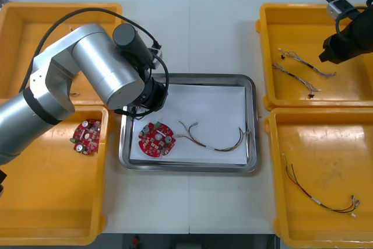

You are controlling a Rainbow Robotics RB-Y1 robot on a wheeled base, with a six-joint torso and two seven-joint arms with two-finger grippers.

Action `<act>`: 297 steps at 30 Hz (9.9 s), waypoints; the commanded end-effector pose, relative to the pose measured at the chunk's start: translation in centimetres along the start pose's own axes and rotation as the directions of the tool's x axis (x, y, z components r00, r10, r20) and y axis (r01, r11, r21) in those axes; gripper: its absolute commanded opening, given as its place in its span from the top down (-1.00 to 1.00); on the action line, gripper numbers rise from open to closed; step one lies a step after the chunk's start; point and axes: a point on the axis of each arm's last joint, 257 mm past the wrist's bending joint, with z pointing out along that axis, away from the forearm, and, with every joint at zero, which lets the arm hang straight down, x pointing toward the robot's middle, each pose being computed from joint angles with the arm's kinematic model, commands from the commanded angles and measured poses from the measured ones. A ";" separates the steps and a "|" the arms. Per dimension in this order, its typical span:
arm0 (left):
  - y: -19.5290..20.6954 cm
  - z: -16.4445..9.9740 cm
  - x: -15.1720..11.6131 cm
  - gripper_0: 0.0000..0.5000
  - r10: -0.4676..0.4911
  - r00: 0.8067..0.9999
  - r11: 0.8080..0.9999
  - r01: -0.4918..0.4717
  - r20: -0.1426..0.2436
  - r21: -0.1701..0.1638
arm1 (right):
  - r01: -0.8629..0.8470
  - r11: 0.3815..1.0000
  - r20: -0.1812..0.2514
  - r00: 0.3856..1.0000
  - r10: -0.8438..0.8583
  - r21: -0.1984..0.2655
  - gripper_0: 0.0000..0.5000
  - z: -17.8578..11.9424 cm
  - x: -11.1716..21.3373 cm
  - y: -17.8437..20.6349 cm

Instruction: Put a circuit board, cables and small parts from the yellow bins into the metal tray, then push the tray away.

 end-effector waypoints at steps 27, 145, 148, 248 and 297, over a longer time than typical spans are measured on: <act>14.0 -12.7 -6.8 -1.00 -0.051 0.998 0.999 0.051 0.031 -0.007 | 0.065 0.998 0.072 0.995 -0.065 0.002 -1.00 4.7 -2.1 1.4; 22.0 -7.4 -2.0 1.00 0.045 0.991 0.986 -0.064 -0.122 -0.156 | 0.663 0.737 0.145 0.749 -0.647 -0.136 1.00 -8.5 -4.7 29.4; 20.9 -8.1 -2.2 1.00 0.042 0.992 0.988 -0.060 -0.122 -0.145 | 0.698 0.703 0.142 0.716 -0.683 -0.137 1.00 -7.9 -4.2 30.5; 2.6 -9.6 -4.5 0.99 -0.166 0.986 0.986 0.166 -0.033 -0.015 | 0.199 0.980 0.081 0.976 -0.200 0.021 -1.00 -12.8 -2.0 16.5; -4.4 1.1 -2.3 -1.00 -0.183 0.983 0.983 0.182 -0.017 -0.029 | -0.435 0.896 -0.027 0.898 0.439 0.091 -1.00 -13.6 14.7 4.3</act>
